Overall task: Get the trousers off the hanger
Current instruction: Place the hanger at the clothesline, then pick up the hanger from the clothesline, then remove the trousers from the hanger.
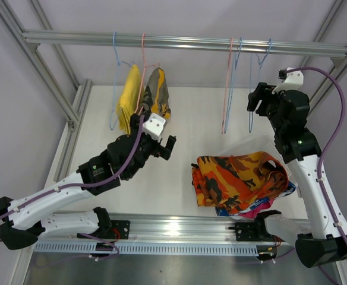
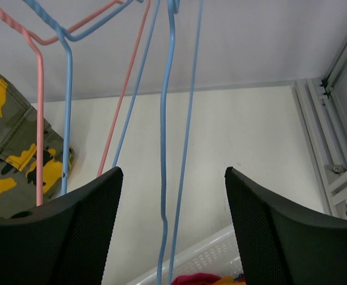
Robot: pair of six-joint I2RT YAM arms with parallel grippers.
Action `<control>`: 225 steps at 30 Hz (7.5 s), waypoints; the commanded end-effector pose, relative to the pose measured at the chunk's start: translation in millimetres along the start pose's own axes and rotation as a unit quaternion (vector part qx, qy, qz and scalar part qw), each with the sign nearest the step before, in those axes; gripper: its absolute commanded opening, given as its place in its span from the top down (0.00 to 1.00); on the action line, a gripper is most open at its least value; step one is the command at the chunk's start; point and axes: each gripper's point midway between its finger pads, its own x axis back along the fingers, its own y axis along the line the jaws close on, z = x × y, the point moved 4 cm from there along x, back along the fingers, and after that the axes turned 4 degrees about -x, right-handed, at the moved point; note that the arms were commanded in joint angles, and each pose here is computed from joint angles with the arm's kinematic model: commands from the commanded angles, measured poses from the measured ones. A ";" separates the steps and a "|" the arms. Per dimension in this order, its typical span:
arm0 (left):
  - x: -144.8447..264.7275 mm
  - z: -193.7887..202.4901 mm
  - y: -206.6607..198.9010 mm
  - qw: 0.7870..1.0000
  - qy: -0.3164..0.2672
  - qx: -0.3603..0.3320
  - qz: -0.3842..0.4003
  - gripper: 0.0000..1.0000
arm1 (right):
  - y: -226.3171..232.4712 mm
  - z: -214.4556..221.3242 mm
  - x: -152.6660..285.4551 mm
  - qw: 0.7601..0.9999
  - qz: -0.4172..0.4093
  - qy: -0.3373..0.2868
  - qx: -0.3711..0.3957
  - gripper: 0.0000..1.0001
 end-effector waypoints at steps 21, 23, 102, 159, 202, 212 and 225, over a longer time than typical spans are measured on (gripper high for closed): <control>12.2 -17.5 41.9 0.997 -0.040 0.035 -0.064 0.01 | -27.6 -52.4 53.8 0.945 0.248 -0.047 0.206 0.15; 11.1 -16.2 46.3 0.996 -0.038 0.039 -0.072 0.01 | -30.2 -51.6 55.6 0.930 0.283 -0.040 0.230 0.14; -71.3 -66.1 84.0 0.881 -0.086 0.368 0.284 0.45 | 9.9 -2.6 119.6 0.991 0.044 -0.001 0.128 0.09; 47.6 -159.5 101.2 0.887 -0.228 0.380 0.127 0.99 | 185.2 -48.0 128.9 0.971 -0.185 -0.017 0.150 0.01; 34.2 -1.0 61.6 0.924 -0.111 0.361 -0.051 0.99 | 311.4 192.1 71.8 0.935 -0.286 0.145 0.153 0.01; 35.6 -1.4 59.8 0.924 -0.113 0.362 -0.043 0.99 | 314.4 188.3 36.2 0.937 -0.282 0.144 0.146 0.01; 35.3 -0.5 61.0 0.926 -0.113 0.358 -0.047 0.99 | 324.0 191.4 35.2 0.932 -0.317 0.143 0.108 0.05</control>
